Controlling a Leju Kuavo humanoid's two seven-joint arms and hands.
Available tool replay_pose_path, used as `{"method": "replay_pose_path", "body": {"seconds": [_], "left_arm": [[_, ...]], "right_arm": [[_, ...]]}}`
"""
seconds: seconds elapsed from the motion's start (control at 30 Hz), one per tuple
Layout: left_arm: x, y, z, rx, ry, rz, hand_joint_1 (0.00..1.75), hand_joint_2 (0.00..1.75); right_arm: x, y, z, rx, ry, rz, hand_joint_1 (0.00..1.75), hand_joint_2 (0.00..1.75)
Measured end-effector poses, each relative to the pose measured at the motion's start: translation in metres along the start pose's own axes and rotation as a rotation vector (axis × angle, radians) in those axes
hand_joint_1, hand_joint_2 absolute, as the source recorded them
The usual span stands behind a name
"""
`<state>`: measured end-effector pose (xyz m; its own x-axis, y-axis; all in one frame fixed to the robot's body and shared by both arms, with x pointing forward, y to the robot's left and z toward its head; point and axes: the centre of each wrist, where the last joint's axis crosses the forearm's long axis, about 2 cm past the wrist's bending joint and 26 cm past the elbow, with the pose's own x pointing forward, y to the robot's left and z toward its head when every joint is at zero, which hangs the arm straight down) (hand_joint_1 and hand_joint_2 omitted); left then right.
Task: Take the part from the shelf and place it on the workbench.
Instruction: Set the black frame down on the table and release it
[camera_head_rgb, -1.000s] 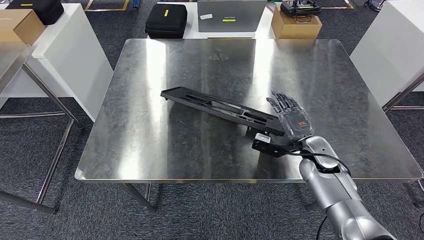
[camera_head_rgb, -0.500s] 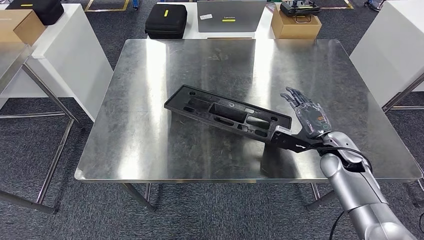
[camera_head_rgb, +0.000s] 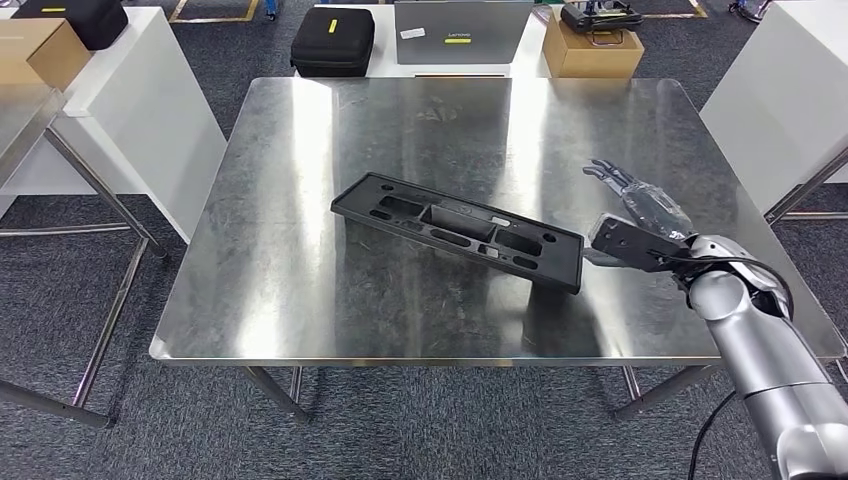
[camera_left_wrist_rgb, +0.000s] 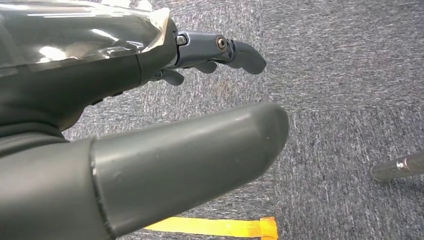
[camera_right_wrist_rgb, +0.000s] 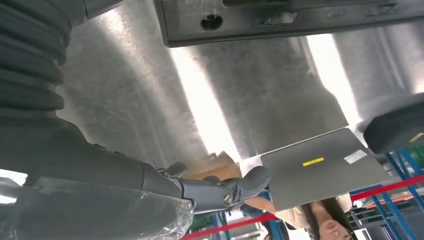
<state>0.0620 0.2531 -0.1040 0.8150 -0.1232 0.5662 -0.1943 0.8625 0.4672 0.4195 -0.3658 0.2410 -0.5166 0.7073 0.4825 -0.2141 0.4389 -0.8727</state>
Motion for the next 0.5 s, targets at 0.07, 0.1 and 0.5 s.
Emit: {"method": "replay_pose_path", "body": {"seconds": [0.07,0.1,0.5], "left_arm": [[0.000,0.000,0.000,0.001,0.002,0.002,0.00,0.00],[0.000,0.000,0.000,0.002,0.003,0.004,0.00,0.00],[-0.001,0.000,0.001,0.016,0.012,0.018,0.00,0.00]], "right_arm": [[-0.003,-0.007,0.003,-0.007,0.001,-0.020,0.00,1.75],[-0.004,-0.011,0.005,-0.017,0.004,-0.019,0.00,1.75],[-0.022,-0.050,0.040,-0.200,0.144,0.211,0.00,1.75]]}}
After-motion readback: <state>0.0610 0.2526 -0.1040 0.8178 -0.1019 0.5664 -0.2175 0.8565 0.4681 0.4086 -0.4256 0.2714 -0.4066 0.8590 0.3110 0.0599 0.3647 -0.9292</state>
